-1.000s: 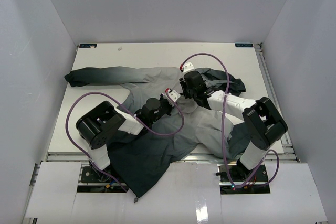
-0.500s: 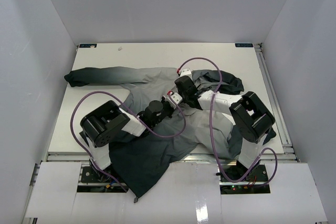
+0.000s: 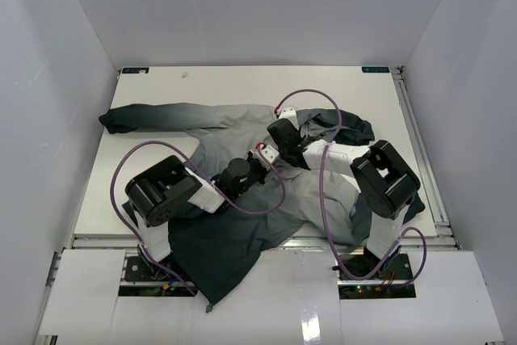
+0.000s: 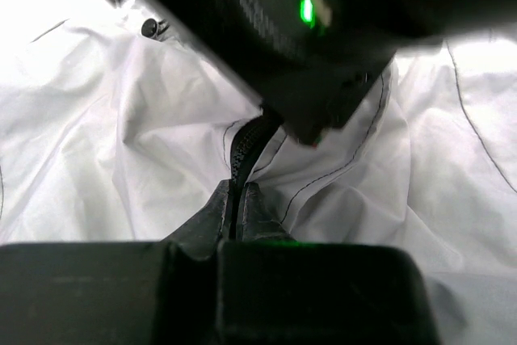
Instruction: Zip up the jacket
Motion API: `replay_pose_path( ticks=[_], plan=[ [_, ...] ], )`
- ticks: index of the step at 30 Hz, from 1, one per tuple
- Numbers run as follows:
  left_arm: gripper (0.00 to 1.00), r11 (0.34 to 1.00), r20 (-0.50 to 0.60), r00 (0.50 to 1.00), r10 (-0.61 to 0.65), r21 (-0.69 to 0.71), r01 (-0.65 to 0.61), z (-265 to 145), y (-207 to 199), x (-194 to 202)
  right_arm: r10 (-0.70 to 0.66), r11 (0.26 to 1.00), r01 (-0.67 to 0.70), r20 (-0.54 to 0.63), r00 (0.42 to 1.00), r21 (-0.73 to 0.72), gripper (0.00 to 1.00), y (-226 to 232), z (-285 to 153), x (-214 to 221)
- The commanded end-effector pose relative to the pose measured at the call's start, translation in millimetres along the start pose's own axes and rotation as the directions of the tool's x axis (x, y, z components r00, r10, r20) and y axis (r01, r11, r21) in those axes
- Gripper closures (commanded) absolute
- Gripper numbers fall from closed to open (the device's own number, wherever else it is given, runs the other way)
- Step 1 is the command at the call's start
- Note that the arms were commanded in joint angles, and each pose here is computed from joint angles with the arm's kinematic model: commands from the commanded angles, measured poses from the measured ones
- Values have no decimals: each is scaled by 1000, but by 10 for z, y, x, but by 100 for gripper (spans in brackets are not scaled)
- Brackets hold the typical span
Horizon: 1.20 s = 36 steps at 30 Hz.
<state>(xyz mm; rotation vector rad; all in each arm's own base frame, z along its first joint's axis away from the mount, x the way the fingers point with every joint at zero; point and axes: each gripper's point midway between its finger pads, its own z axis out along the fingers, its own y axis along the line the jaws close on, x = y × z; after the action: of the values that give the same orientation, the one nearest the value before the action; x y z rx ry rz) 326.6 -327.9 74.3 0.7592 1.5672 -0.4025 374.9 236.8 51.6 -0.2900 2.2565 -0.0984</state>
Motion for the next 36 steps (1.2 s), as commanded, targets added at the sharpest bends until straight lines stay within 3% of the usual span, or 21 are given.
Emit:
replay_pose_path(
  ticks=[1,16,18,25,30,36],
  plan=[
    [100,999,7,1000,-13,-29,14,-40,32,40,-18,1000,18,82,996,-8,92,-210,-134,-334],
    [100,999,4,1000,-14,-30,14,-47,27,91,-94,979,117,140,986,-169,92,-77,-96,-365],
    [100,999,7,1000,-12,-31,13,-50,28,94,-90,973,126,183,979,-195,89,-60,-167,-452],
    [100,1000,6,1000,-16,-20,16,-76,4,134,-171,939,231,236,957,-255,57,-17,-363,-563],
    [100,999,-2,1000,-30,-11,30,-110,-24,217,-165,913,232,217,962,-335,48,132,-325,-334],
    [100,999,-14,999,-35,-4,35,-98,-53,305,-163,909,224,195,967,-352,47,250,-219,-167]
  ],
)
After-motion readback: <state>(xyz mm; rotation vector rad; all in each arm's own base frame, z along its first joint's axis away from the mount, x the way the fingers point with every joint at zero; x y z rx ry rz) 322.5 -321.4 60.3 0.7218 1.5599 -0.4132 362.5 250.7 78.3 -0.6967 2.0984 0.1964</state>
